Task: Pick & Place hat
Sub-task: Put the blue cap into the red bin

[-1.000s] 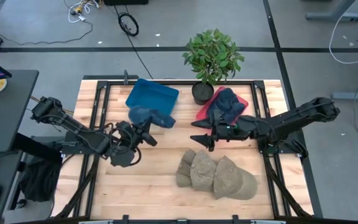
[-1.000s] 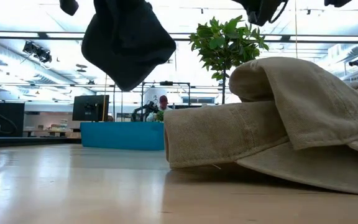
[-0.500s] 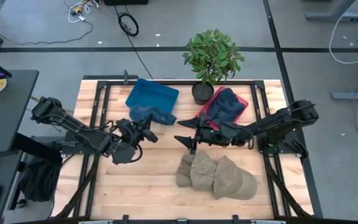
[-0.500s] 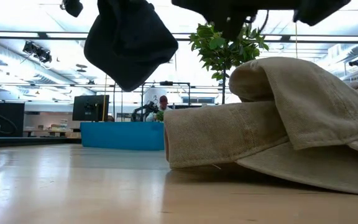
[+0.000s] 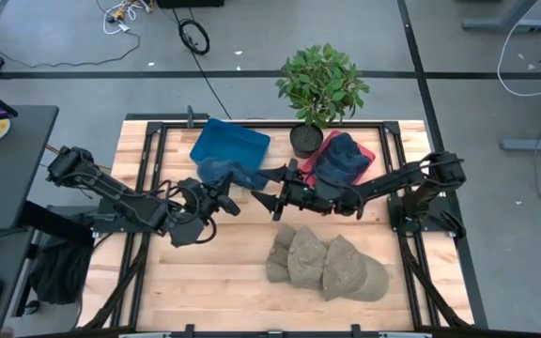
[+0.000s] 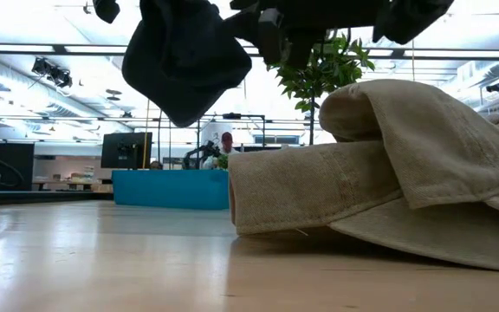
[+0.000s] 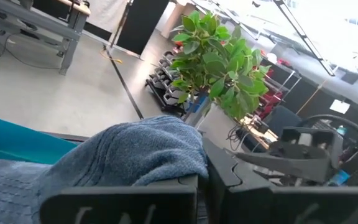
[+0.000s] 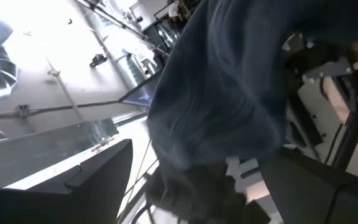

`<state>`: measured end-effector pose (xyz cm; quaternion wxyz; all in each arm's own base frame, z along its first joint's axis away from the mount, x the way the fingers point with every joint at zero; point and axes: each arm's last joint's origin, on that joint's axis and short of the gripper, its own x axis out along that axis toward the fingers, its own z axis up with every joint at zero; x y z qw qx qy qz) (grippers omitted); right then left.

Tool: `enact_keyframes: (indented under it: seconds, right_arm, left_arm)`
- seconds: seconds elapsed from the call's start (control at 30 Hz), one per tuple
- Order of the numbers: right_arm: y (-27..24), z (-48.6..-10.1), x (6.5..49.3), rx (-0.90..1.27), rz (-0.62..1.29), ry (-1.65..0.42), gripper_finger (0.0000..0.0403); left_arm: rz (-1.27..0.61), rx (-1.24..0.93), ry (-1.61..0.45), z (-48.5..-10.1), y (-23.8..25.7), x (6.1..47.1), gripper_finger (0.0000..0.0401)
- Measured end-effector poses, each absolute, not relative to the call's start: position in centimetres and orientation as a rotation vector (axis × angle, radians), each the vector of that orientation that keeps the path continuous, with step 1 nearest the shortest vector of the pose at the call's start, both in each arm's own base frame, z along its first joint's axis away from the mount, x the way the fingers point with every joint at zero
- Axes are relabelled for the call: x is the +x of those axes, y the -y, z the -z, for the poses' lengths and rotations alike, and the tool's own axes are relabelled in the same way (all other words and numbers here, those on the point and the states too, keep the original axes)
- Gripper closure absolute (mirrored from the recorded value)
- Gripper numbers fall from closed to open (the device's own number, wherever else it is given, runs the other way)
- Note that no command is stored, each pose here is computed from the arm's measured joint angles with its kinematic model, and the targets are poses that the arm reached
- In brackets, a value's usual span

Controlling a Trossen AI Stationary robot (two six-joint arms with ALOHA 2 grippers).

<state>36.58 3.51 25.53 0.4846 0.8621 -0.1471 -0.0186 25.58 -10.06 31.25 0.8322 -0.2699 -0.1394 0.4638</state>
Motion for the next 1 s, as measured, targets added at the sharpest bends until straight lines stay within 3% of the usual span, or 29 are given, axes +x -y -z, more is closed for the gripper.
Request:
enact_keyframes:
  seconds: [0.33, 0.57, 0.8, 1.0]
  right_arm:
    - [-2.9, -25.8, 37.5, 2.062, 0.102, 0.351, 0.0062]
    - [-2.3, -25.7, 37.6, 2.058, 0.119, 0.366, 0.0094]
    - [-2.2, -25.7, 37.6, 2.027, 0.130, 0.364, 0.0166]
    - [-2.1, -25.6, 37.6, 1.983, 0.156, 0.358, 0.0280]
  left_arm:
    - [-0.944, -0.553, 0.261, -31.4, 10.2, 25.7, 0.0399]
    - [-0.912, -0.540, 0.234, -31.4, 10.2, 25.8, 0.0399]
    - [-0.870, -0.529, 0.204, -31.4, 10.3, 25.9, 0.0399]
    - [-0.849, -0.484, 0.169, -31.3, 10.3, 26.0, 0.0399]
